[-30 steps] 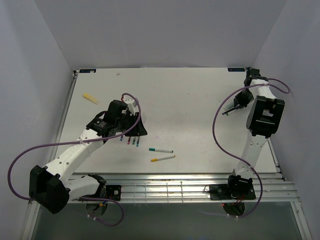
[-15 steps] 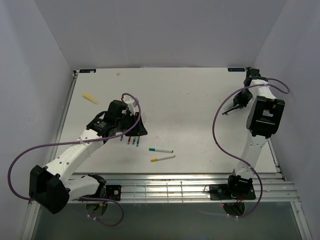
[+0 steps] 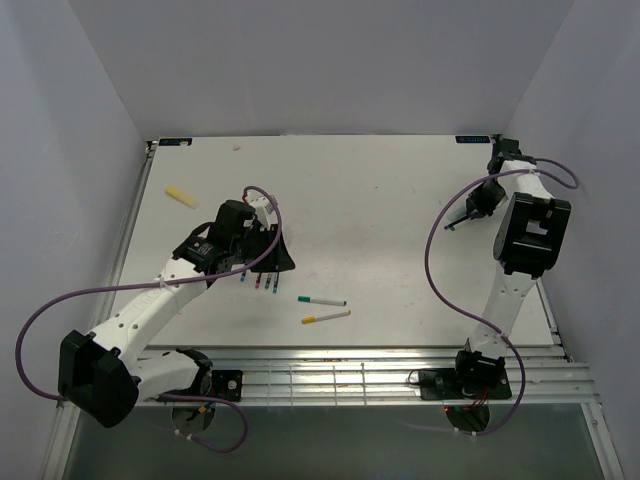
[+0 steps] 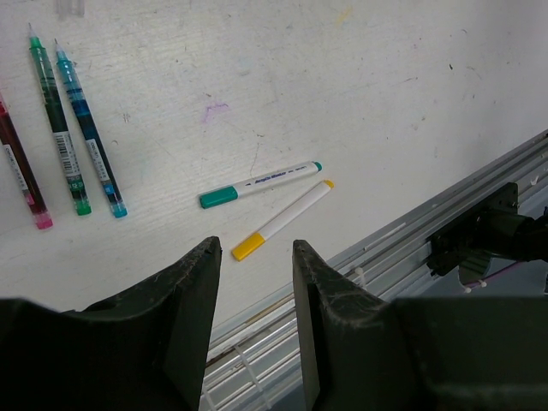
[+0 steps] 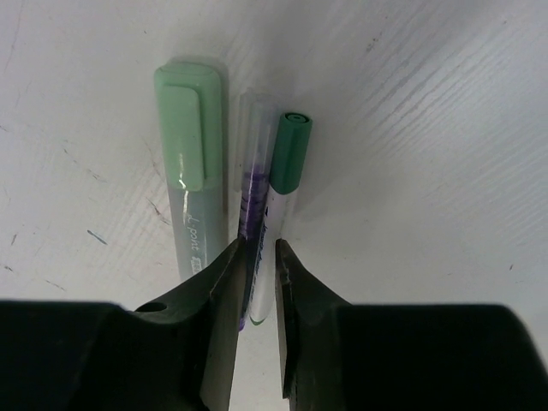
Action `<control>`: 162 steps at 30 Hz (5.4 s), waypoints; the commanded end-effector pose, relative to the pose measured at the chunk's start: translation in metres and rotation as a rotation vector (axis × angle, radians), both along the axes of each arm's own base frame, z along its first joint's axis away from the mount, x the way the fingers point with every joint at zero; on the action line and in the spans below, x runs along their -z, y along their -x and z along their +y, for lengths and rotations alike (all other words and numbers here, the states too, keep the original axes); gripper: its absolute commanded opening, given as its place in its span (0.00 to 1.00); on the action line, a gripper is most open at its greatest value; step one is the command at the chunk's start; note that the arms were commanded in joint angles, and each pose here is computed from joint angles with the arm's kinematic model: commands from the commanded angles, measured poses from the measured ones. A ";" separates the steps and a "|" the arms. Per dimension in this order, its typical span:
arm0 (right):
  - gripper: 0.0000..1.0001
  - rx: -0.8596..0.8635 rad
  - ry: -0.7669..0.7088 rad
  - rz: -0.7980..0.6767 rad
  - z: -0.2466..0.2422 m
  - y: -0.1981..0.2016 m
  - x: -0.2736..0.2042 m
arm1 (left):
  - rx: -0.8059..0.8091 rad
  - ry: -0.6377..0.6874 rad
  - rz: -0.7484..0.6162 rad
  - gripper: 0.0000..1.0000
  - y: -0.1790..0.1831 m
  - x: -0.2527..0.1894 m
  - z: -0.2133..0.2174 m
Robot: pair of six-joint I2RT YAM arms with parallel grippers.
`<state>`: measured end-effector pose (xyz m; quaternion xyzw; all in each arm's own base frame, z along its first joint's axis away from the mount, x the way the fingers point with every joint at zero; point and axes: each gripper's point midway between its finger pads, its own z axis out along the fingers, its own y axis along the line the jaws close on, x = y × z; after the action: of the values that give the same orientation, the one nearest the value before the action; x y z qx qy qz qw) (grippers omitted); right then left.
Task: Open the pen caps
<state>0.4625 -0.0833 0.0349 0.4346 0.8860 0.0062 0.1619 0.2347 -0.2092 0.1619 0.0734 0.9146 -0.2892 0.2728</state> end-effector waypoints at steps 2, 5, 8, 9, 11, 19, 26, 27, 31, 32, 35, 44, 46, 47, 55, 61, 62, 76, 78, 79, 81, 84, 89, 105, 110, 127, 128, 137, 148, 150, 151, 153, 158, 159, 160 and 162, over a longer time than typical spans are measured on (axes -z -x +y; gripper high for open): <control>0.26 -0.004 0.035 -0.061 -0.006 0.003 -0.032 | -0.002 0.011 -0.016 0.49 -0.001 -0.003 -0.001; 0.26 -0.005 0.038 -0.082 -0.006 0.002 -0.040 | 0.001 0.016 -0.012 0.49 -0.001 -0.001 -0.002; 0.26 -0.009 0.029 -0.106 -0.004 -0.004 -0.046 | 0.003 0.023 -0.008 0.49 0.000 0.000 -0.003; 0.26 -0.008 0.027 -0.107 -0.004 -0.006 -0.045 | 0.003 0.024 -0.009 0.49 0.000 -0.001 -0.003; 0.26 -0.004 0.026 -0.115 -0.004 -0.010 -0.046 | 0.004 0.025 -0.009 0.49 0.000 -0.001 -0.004; 0.26 0.017 0.023 -0.120 -0.005 -0.012 -0.034 | 0.000 0.024 -0.008 0.49 0.002 -0.001 -0.002; 0.25 0.027 0.012 -0.135 -0.002 -0.015 -0.023 | -0.004 0.021 -0.002 0.49 0.003 -0.001 -0.001; 0.25 0.028 0.010 -0.127 -0.003 -0.015 -0.020 | -0.004 0.020 -0.001 0.49 0.003 -0.001 -0.001; 0.25 0.036 0.008 -0.117 -0.002 -0.011 -0.013 | -0.008 0.021 -0.001 0.49 0.003 -0.001 0.000; 0.25 0.036 0.006 -0.116 -0.002 -0.010 -0.011 | -0.009 0.022 0.000 0.49 0.003 -0.001 0.000; 0.25 0.036 -0.003 -0.109 0.001 -0.007 -0.003 | -0.010 0.022 0.002 0.50 0.004 -0.001 0.000; 0.25 0.052 -0.017 -0.081 0.004 0.007 0.014 | -0.009 0.018 0.007 0.49 0.005 0.000 0.001; 0.25 0.051 -0.015 -0.078 0.004 0.008 0.015 | -0.008 0.018 0.009 0.49 0.006 0.001 0.001; 0.25 0.049 -0.016 -0.076 0.005 0.009 0.015 | -0.010 0.018 0.007 0.49 0.005 0.000 0.001; 0.15 0.027 -0.025 0.006 0.011 0.024 0.030 | -0.001 0.017 0.000 0.49 0.005 -0.003 0.001; 0.08 -0.040 -0.017 -0.032 0.029 0.025 0.012 | 0.010 -0.001 -0.031 0.50 0.000 -0.013 0.001; 0.08 -0.055 -0.021 -0.048 0.034 0.023 0.004 | 0.017 -0.007 -0.036 0.50 0.000 -0.014 0.002; 0.08 -0.540 -0.285 -0.332 0.213 0.048 -0.133 | 0.241 0.204 0.051 0.58 0.010 -0.038 -0.047; 0.08 -0.676 -0.391 -0.357 0.270 0.071 -0.144 | 0.275 0.248 0.058 0.59 0.008 -0.042 -0.057; 0.08 -0.723 -0.424 -0.377 0.288 0.076 -0.150 | 0.285 0.268 0.070 0.59 0.010 -0.044 -0.060; 0.08 -0.815 -0.449 -0.374 0.324 0.095 -0.155 | 0.320 0.312 0.088 0.59 0.013 -0.047 -0.068; 0.08 -0.905 -0.454 -0.379 0.357 0.115 -0.158 | 0.328 0.354 0.117 0.59 0.014 -0.052 -0.074; 0.08 -0.979 -0.480 -0.407 0.382 0.145 -0.152 | 0.243 0.363 0.187 0.57 0.004 -0.050 -0.077; 0.08 -0.953 -0.636 -0.405 0.405 0.184 -0.161 | 0.162 0.387 0.210 0.54 -0.013 -0.039 -0.083; 0.08 -0.948 -0.680 -0.417 0.416 0.187 -0.166 | 0.142 0.380 0.216 0.53 -0.017 -0.036 -0.083; 0.15 -0.957 -0.731 -0.447 0.426 0.189 -0.174 | 0.146 0.337 0.222 0.17 -0.016 -0.024 -0.079; 0.20 -0.961 -0.727 -0.443 0.426 0.187 -0.172 | 0.143 0.326 0.217 0.15 -0.016 -0.023 -0.077; 0.36 -0.983 -0.717 -0.464 0.428 0.167 -0.173 | 0.175 0.304 0.212 0.00 -0.010 -0.024 -0.074; 0.33 -1.006 -0.731 -0.463 0.434 0.147 -0.168 | 0.219 0.320 0.193 0.00 -0.006 -0.030 -0.076; 0.27 -1.011 -0.738 -0.460 0.435 0.145 -0.167 | 0.221 0.321 0.190 0.00 -0.006 -0.031 -0.075; 0.26 -1.017 -0.750 -0.450 0.436 0.145 -0.165 | 0.222 0.322 0.190 0.00 -0.006 -0.031 -0.075; 0.17 -1.034 -0.768 -0.444 0.440 0.145 -0.165 | 0.228 0.326 0.189 0.00 -0.006 -0.031 -0.076; 0.08 -1.024 -0.733 -0.422 0.439 0.138 -0.155 | 0.219 0.316 0.187 0.00 -0.008 -0.028 -0.075; 0.08 -1.014 -0.687 -0.413 0.436 0.134 -0.152 | 0.204 0.299 0.184 0.00 -0.010 -0.024 -0.073; 0.08 -0.982 -0.554 -0.411 0.426 0.120 -0.139 | 0.185 0.268 0.203 0.00 -0.009 -0.017 -0.068; 0.08 -0.933 -0.390 -0.348 0.410 0.109 -0.143 | 0.103 0.140 0.195 0.00 -0.019 0.004 -0.052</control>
<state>0.3213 0.3513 0.1754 -0.0048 0.8950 0.4262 0.1317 0.2517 -0.2736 0.1594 0.0644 0.8940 -0.4156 0.1548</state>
